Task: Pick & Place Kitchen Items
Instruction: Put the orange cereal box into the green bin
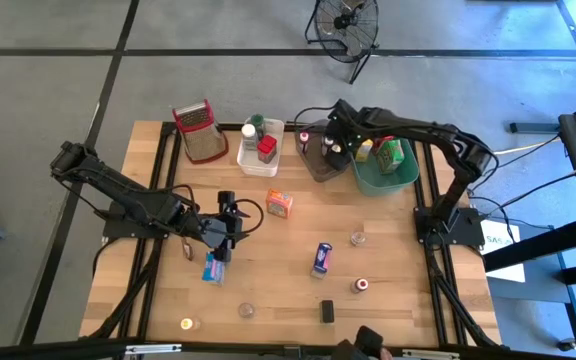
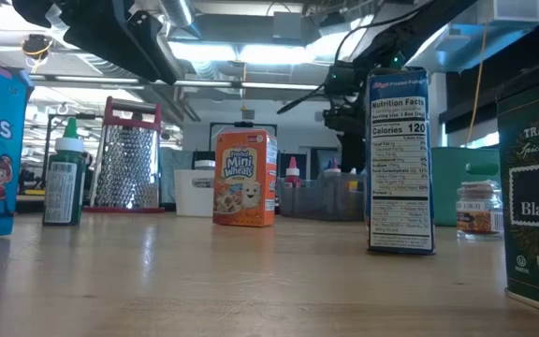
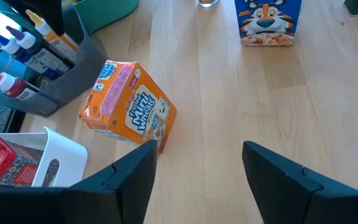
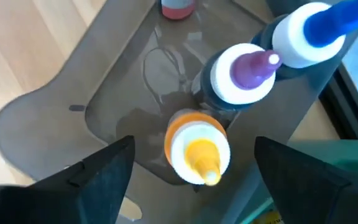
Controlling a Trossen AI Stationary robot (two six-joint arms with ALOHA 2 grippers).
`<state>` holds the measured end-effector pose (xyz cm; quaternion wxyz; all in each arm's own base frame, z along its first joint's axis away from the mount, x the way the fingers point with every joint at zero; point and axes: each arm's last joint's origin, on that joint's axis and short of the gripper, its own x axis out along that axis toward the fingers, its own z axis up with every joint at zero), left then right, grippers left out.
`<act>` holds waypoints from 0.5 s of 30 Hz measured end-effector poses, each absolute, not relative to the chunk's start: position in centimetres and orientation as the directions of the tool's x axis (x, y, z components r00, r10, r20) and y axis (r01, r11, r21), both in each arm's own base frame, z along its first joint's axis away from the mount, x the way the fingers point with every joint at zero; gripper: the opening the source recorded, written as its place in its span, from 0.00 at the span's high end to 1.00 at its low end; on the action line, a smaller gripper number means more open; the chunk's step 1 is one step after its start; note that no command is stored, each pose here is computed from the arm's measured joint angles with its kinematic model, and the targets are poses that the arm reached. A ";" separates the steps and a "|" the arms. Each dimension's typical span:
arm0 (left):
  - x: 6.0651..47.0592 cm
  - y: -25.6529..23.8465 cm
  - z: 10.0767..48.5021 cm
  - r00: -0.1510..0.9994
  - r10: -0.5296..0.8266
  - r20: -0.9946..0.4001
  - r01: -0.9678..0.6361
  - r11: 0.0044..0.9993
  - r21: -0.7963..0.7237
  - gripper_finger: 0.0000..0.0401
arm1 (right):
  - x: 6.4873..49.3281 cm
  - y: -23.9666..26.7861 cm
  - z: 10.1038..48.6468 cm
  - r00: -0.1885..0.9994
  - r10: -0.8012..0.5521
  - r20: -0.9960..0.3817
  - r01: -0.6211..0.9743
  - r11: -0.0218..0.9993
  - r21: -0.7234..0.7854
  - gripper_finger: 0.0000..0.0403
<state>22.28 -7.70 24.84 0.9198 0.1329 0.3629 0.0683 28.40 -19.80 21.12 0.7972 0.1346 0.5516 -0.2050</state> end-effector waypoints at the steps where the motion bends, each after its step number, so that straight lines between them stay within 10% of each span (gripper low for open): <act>1: 22.3 -7.7 24.8 0.727 0.222 -0.649 -0.028 0.955 0.295 0.42 | 28.3 -19.8 21.4 0.307 -0.178 -0.935 0.476 0.879 -0.011 0.17; 15: 22.3 -7.7 24.8 0.727 0.221 -0.649 -0.028 0.955 0.295 0.42 | 28.3 -14.0 31.9 0.518 -0.163 -0.840 0.339 0.941 0.026 0.17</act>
